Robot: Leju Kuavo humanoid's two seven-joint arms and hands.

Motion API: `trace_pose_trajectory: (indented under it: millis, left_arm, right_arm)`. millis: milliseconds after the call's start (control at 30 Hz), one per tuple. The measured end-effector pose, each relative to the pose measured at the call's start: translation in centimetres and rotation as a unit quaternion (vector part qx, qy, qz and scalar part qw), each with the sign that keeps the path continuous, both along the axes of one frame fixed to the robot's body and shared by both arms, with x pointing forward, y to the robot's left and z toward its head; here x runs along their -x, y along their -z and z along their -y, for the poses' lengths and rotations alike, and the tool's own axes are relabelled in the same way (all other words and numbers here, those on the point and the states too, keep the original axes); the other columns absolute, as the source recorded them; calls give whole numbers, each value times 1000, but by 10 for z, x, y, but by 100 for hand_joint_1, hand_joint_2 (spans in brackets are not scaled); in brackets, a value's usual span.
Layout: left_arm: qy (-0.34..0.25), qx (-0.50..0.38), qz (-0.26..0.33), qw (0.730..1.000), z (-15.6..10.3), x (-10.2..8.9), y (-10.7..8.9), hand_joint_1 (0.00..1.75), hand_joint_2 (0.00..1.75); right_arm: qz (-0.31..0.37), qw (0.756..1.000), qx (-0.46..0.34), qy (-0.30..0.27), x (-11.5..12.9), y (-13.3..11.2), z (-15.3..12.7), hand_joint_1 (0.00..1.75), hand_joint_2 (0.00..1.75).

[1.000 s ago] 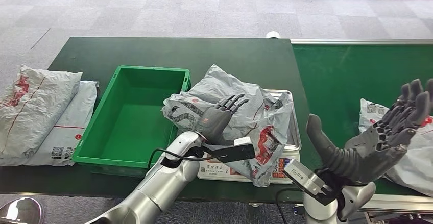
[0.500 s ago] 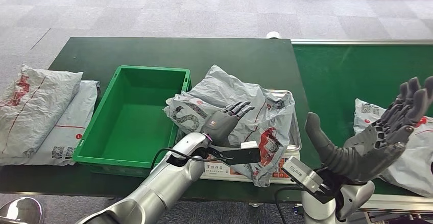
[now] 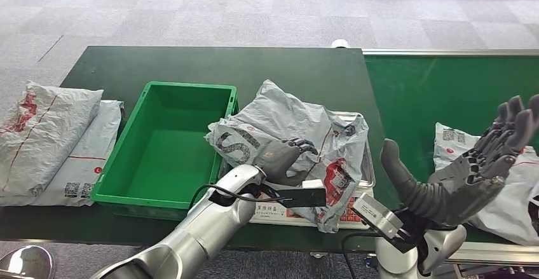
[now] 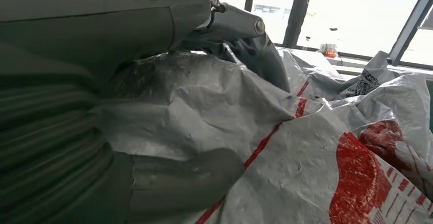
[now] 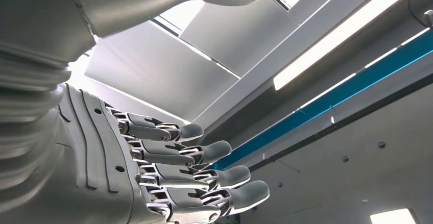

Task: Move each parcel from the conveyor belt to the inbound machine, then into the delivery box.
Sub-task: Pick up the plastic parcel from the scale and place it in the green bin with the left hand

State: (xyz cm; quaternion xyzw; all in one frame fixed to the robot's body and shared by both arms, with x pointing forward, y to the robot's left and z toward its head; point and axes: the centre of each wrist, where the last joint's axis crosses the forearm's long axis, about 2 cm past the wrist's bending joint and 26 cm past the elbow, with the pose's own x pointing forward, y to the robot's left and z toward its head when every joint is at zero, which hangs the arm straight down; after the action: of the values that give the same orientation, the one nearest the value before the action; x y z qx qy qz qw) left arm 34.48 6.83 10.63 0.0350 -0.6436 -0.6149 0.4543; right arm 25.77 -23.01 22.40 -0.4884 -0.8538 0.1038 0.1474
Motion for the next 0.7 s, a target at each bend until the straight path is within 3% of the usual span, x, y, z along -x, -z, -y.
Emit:
trace_pose_trajectory:
  millis: [500, 700]
  left_arm:
    - [-6, 7, 26, 1000, 1, -2, -4, 175, 175]
    - [-99, -27, 161, 982, -3, -11, -20, 175, 175]
  right_arm:
    - [-4, 1000, -5, 4, 0, 0, 0, 0, 175]
    - [-4, 1000, -2, 11, 1, -2, 1, 0, 175]
